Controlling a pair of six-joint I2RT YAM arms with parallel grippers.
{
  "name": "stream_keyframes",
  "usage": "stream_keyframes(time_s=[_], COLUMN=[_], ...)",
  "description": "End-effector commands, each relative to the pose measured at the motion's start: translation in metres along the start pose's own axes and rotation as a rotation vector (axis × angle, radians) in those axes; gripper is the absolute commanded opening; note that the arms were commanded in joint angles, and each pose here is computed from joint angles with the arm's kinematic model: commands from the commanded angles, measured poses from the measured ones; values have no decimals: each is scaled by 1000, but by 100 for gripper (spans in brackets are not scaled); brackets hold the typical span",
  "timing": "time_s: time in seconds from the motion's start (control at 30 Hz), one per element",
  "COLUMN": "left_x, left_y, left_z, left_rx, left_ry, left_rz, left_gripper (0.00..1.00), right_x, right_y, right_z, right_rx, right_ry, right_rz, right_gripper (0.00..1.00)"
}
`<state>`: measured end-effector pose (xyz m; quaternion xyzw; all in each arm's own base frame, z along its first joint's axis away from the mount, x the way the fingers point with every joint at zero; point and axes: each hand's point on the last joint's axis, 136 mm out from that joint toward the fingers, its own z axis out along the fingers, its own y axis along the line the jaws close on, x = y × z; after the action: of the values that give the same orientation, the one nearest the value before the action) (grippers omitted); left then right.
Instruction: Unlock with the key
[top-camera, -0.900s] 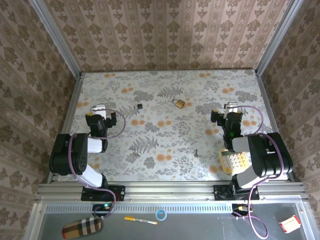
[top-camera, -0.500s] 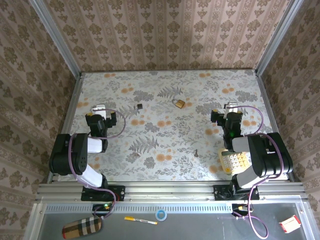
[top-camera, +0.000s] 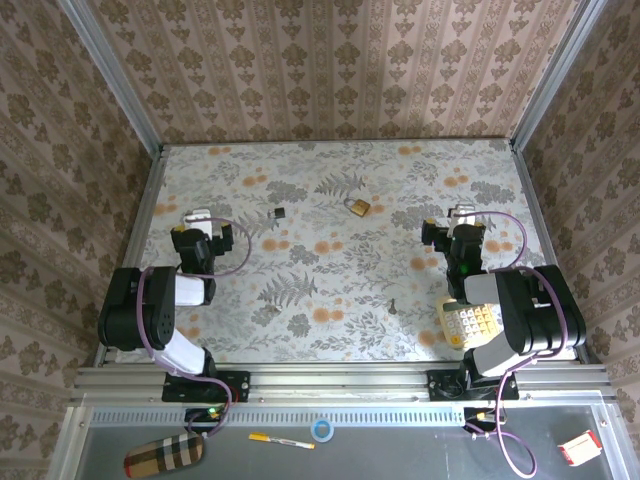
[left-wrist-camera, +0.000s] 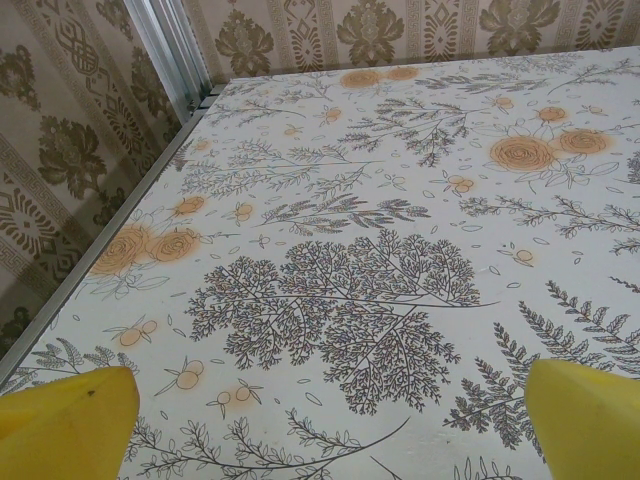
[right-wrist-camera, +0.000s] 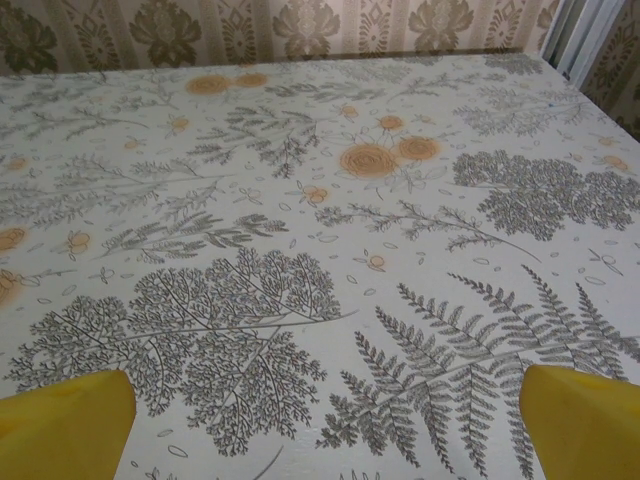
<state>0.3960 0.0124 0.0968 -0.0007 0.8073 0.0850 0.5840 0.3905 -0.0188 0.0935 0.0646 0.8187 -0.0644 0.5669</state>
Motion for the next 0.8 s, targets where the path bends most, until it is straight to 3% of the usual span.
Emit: stream_keyframes(time_s=[0.0,0.13,0.2,0.4,0.53,0.77], left_x=[-14,-56,-82,-135,-134,-102], left_y=[-14,-34,-47,-119,-163,-200], left_z=[-11,-43,-61,-122,-156,-188], left_rx=[34,-22,16,432,641,758], left_ry=[-51,-96,-109,-72,18,200], left_rz=[73,199,151,-137,-182,-177], left_gripper=[100,100,100,100,100,100], right_x=[-37,-71,-67,-33,8,79], right_y=[10,15,23,60,69,92], right_z=[-12,-46,-67,-128,-168,-204], right_rx=[28,25,-8,-188,-204,-225], right_ry=[-12,206,294,492,626,797], right_rz=[-61,33,98,351,417,474], right_gripper=[100,100,100,94,87,72])
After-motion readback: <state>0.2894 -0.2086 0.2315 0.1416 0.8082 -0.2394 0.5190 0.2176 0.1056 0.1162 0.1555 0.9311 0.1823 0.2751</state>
